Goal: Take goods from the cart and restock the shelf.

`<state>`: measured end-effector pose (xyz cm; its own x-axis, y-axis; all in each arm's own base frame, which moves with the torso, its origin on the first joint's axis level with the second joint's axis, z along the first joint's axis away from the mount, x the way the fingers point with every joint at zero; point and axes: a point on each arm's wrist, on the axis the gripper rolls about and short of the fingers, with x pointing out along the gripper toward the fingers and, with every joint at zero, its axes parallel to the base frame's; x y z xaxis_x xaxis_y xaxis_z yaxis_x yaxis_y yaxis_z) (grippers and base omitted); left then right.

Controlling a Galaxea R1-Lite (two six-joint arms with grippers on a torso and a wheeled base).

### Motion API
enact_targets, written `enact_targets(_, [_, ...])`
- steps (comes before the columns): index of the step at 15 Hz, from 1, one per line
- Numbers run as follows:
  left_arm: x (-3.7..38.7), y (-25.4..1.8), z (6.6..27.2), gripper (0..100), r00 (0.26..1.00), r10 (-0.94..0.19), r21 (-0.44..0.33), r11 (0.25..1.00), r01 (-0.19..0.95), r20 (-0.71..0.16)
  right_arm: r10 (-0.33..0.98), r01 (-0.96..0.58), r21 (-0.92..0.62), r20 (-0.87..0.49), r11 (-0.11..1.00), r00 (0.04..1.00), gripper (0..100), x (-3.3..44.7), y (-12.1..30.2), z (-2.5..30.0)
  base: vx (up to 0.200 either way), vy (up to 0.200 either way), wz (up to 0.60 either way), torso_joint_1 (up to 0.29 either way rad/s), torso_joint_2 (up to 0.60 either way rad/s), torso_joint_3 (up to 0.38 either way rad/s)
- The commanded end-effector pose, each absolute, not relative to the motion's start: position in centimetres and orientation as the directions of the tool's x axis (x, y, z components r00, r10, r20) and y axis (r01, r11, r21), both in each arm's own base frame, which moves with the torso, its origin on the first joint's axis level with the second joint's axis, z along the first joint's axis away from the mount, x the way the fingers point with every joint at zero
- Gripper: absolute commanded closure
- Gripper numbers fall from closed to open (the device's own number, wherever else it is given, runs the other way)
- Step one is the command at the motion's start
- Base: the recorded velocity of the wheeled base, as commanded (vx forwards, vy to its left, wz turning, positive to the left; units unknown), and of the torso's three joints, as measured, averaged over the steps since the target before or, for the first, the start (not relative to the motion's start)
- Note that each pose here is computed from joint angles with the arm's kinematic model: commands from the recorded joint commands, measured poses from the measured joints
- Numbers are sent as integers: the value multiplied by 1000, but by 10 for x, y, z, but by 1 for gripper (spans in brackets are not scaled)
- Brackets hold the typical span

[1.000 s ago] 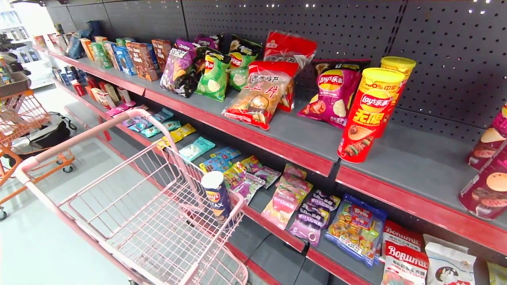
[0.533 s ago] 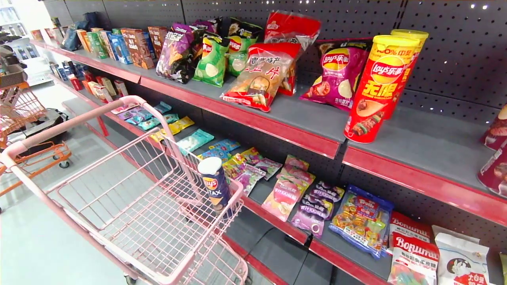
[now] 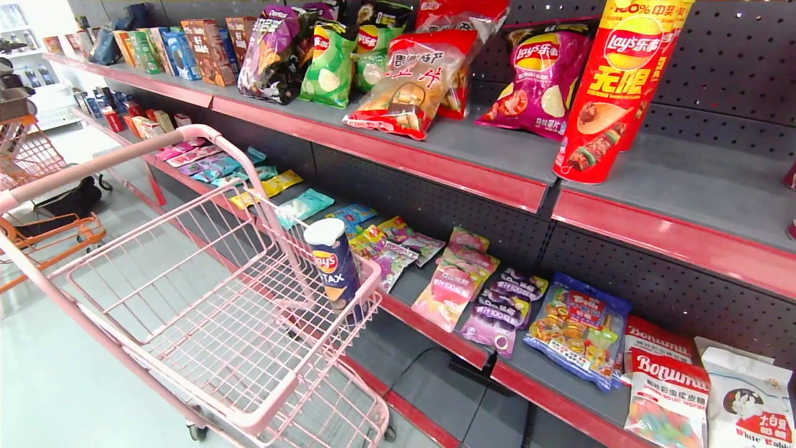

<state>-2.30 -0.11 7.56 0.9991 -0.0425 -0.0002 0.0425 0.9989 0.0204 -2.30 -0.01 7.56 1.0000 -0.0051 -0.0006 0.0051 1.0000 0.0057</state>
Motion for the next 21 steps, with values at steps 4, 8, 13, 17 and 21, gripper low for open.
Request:
enact_targets(4, [30, -3, 242, 0, 994, -106, -266, 958, 109, 28, -5, 5, 6, -3, 1000, 1000, 0, -23, 0, 75, 0, 0, 0, -6, 36, 26])
enact_targets(8, [125, -6, 224, 0, 977, -91, -249, 968, 41, -193, -6, 6, 6, -2, 1000, 1000, 0, -23, 0, 76, 0, 0, 0, 0, 0, 0])
enact_targets(13, [207, -14, 183, 0, 933, -213, -192, 968, 161, -291, -8, 8, 6, -2, 1000, 1000, 0, -23, 0, 76, 0, 0, 0, 0, 0, 0])
enact_targets(17, [245, -36, 152, 0, 885, -336, -214, 937, 278, -321, -6, 6, 6, -2, 1000, 1000, 0, -23, 0, 76, 0, 0, 0, 0, 0, 0])
enact_targets(21, [264, -65, 127, 0, 837, -426, -220, 903, 370, -343, -6, 6, 5, -2, 1000, 1000, 0, -23, 0, 76, 0, 0, 0, 0, 0, 0])
